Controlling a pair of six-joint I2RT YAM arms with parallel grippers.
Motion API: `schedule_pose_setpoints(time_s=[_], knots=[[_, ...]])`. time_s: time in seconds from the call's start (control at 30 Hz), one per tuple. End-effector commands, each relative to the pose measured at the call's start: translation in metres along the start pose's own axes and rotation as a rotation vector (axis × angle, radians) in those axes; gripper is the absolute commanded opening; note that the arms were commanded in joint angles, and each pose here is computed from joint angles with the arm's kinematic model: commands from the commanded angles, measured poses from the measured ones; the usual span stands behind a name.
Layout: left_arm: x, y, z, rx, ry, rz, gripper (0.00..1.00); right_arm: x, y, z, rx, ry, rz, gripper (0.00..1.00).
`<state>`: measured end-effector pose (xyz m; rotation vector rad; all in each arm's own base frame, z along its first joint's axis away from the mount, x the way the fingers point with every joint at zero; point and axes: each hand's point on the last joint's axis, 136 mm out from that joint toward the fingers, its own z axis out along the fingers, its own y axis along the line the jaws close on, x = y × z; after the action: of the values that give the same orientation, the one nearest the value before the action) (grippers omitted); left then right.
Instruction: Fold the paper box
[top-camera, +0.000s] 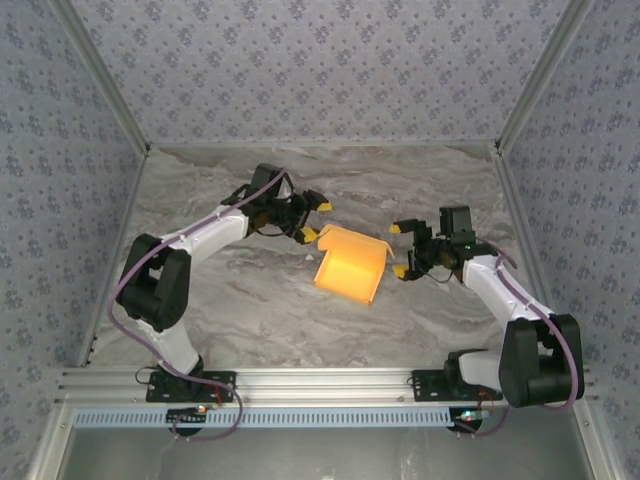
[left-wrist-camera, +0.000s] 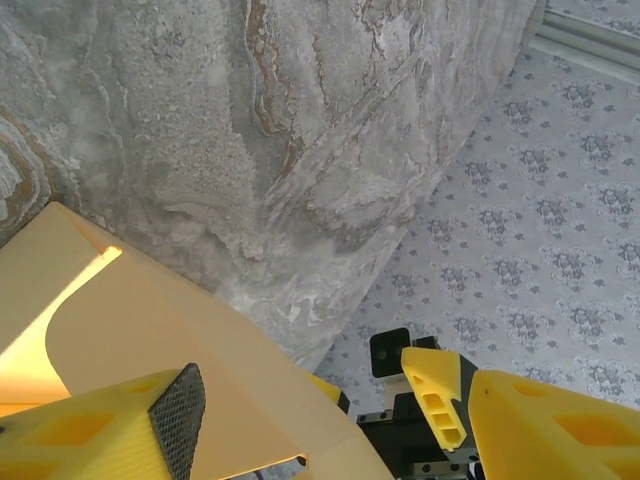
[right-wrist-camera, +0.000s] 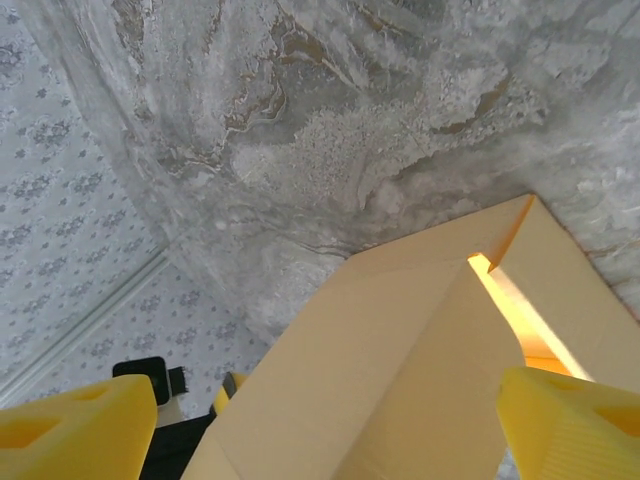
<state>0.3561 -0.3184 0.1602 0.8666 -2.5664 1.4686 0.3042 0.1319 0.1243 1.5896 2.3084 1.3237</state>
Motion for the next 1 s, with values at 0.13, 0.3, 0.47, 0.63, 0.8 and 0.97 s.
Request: schedule_pose_setpoints(time_s=[0.13, 0.3, 0.47, 0.63, 0.8, 0.97], knots=[[0.024, 0.008, 0.014, -0.038, 0.059, -0.096, 0.72, 0.006, 0.001, 0.004, -0.034, -0.004, 0.054, 0.81], [0.035, 0.014, 0.017, -0.042, 0.081, -0.109, 0.72, 0.009, -0.001, 0.008, -0.027, -0.011, 0.053, 0.77], [0.044, 0.025, 0.021, -0.057, 0.097, -0.116, 0.72, 0.011, -0.003, 0.01, -0.029, -0.009, 0.048, 0.73], [0.049, 0.037, 0.023, -0.065, 0.109, -0.132, 0.72, 0.008, -0.011, 0.012, -0.013, -0.026, 0.049, 0.72], [0.027, 0.033, 0.012, -0.045, 0.045, -0.079, 0.77, 0.008, -0.016, 0.012, 0.002, -0.033, 0.037, 0.78], [-0.003, 0.051, -0.02, -0.099, -0.054, -0.051, 0.88, 0.005, -0.028, 0.003, 0.106, -0.064, -0.019, 0.91]])
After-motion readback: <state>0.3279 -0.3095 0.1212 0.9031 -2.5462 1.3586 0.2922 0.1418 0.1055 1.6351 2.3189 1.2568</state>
